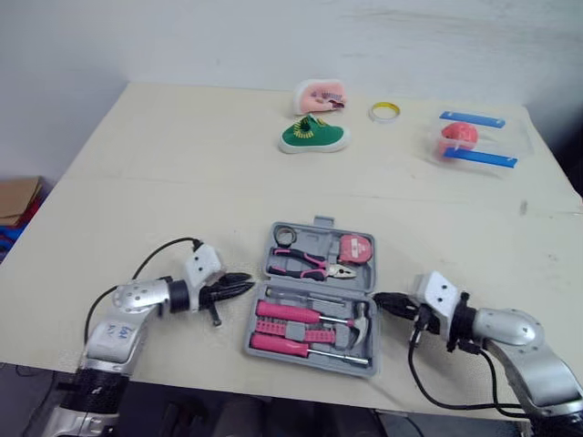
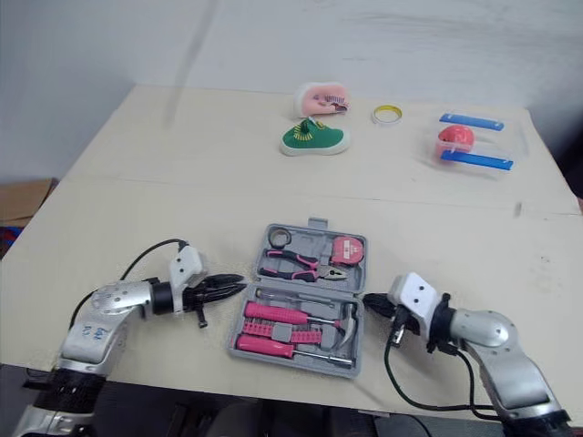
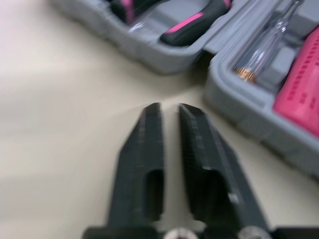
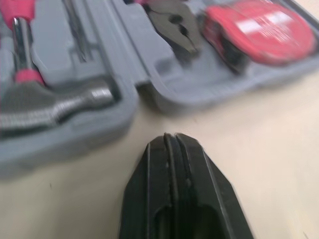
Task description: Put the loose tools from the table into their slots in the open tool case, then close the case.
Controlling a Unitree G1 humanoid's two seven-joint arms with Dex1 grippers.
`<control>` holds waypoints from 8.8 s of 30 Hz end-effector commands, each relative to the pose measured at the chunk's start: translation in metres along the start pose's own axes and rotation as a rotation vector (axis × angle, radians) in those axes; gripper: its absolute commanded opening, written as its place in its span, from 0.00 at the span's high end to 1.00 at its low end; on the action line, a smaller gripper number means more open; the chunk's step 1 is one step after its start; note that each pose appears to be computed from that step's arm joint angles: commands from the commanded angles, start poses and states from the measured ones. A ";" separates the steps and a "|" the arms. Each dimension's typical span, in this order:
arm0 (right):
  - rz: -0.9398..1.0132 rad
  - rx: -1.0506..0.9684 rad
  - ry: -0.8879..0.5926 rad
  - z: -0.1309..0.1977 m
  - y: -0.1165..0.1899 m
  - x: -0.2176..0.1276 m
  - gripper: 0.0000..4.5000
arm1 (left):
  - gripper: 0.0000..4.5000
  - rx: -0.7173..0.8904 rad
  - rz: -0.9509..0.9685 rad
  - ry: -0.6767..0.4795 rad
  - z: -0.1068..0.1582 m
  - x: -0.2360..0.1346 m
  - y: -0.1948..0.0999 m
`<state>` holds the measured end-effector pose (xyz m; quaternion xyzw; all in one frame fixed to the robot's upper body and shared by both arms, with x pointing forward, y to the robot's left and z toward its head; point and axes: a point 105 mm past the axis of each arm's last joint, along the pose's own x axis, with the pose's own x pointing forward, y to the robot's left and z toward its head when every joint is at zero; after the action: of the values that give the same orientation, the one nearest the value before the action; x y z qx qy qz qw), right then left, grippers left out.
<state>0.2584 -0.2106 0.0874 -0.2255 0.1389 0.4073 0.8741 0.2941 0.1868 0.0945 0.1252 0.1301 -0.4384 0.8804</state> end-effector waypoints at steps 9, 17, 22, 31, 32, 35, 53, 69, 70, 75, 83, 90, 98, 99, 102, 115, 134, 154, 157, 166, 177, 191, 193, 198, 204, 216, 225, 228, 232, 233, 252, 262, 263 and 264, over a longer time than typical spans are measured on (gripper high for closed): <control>-0.046 0.684 0.137 0.054 -0.024 -0.022 0.01 | 0.00 -0.236 0.055 0.083 0.073 0.000 0.009; -0.034 0.689 0.218 0.072 -0.016 0.009 0.01 | 0.00 -0.248 0.139 0.155 0.078 0.028 0.009; -0.104 0.695 0.247 0.073 -0.014 0.025 0.01 | 0.00 -0.252 0.126 0.171 0.076 0.048 0.003; -0.171 0.739 0.287 0.066 -0.011 0.033 0.01 | 0.00 -0.225 0.108 0.208 0.080 0.066 -0.005; -0.179 0.745 0.290 0.066 -0.011 0.033 0.01 | 0.00 -0.220 0.118 0.214 0.079 0.067 -0.005; -0.199 0.759 0.301 0.064 -0.010 0.034 0.01 | 0.00 -0.219 0.132 0.221 0.079 0.069 -0.005; -0.208 0.896 0.378 0.062 0.010 0.045 1.00 | 0.94 -0.281 0.109 0.290 0.053 0.074 -0.021; -0.349 0.487 0.000 0.102 -0.022 0.040 1.00 | 0.97 -0.064 0.189 -0.319 0.126 0.059 0.000; -0.366 0.440 -0.036 0.103 -0.024 0.039 1.00 | 0.97 -0.026 0.202 -0.346 0.128 0.057 0.001; -0.454 0.099 -0.093 0.085 -0.032 0.036 1.00 | 0.97 0.099 0.225 -0.398 0.115 0.052 0.002; -0.518 -0.377 -0.172 0.056 -0.032 0.039 1.00 | 0.97 0.451 0.259 -0.340 0.077 0.045 0.000; -0.518 -0.518 -0.208 0.047 -0.016 0.037 0.49 | 0.54 0.584 0.262 -0.393 0.066 0.028 -0.009; -0.549 -0.559 0.028 -0.012 -0.027 -0.036 0.07 | 0.15 0.333 0.332 -0.047 -0.019 -0.050 0.029; -0.519 -0.536 0.045 -0.018 -0.025 -0.042 0.07 | 0.15 0.305 0.309 -0.036 -0.022 -0.056 0.029; -0.468 -0.423 0.015 -0.018 -0.019 -0.054 0.07 | 0.15 0.302 0.283 -0.075 -0.005 -0.051 0.036; 0.131 0.108 -0.108 0.031 0.067 -0.036 1.00 | 0.85 0.242 0.020 -0.196 0.070 0.041 0.041; 0.161 0.067 0.008 0.013 0.065 0.022 1.00 | 0.98 0.331 -0.371 -0.100 0.058 0.106 0.006; -0.006 -0.101 -0.082 0.030 -0.029 0.084 1.00 | 0.98 0.104 -0.231 -0.101 0.025 0.056 -0.047; -0.005 -0.111 -0.087 0.031 -0.032 0.086 1.00 | 0.98 0.076 -0.196 -0.107 0.024 0.055 -0.051; -0.085 -0.091 -0.092 0.023 -0.047 0.055 1.00 | 0.98 0.071 -0.035 -0.199 0.031 0.032 -0.027; -0.091 -0.071 -0.170 0.037 -0.013 -0.009 1.00 | 0.98 0.322 -0.455 -0.365 0.115 0.048 -0.059; -0.052 -0.072 -0.187 0.045 0.019 0.014 1.00 | 0.98 0.463 -0.520 0.025 0.062 0.136 -0.081; -0.056 -0.079 -0.187 0.045 0.018 0.016 1.00 | 0.98 0.457 -0.512 0.049 0.055 0.135 -0.082; -0.040 -0.088 -0.173 0.043 0.016 0.026 1.00 | 0.98 0.358 -0.516 0.074 0.045 0.128 -0.089; -0.001 -0.093 -0.152 0.035 0.018 0.044 1.00 | 0.98 0.346 -0.501 0.081 0.046 0.127 -0.087; 0.028 -0.116 -0.194 0.043 0.022 0.060 1.00 | 0.98 0.313 -0.461 0.119 0.034 0.125 -0.078; 0.054 -0.142 -0.081 0.034 0.011 0.038 1.00 | 0.98 0.299 -0.461 0.128 0.029 0.125 -0.078; 0.062 -0.146 -0.076 0.035 0.008 0.033 1.00 | 0.98 0.299 -0.467 0.135 0.026 0.126 -0.079; 0.057 -0.172 -0.055 0.036 0.005 0.028 1.00 | 0.98 0.294 -0.473 0.131 0.026 0.127 -0.080; 0.044 -0.175 -0.064 0.039 0.002 0.026 1.00 | 0.98 0.295 -0.473 0.131 0.026 0.127 -0.080; 0.140 -0.155 -0.184 0.061 0.019 0.066 1.00 | 0.98 0.277 -0.477 0.148 0.022 0.126 -0.080; 0.222 -0.123 -0.186 0.061 0.023 0.077 1.00 | 0.98 0.264 -0.475 0.164 0.017 0.126 -0.078; 0.231 -0.115 -0.190 0.062 0.023 0.078 1.00 | 0.98 0.260 -0.472 0.167 0.016 0.126 -0.078; 0.244 -0.105 -0.190 0.063 0.024 0.078 1.00 | 0.98 0.260 -0.469 0.170 0.015 0.126 -0.077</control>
<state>0.2984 -0.1337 0.0911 -0.2245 0.0862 0.5008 0.8315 0.3122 0.0241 0.1183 0.2515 0.0483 -0.6421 0.7226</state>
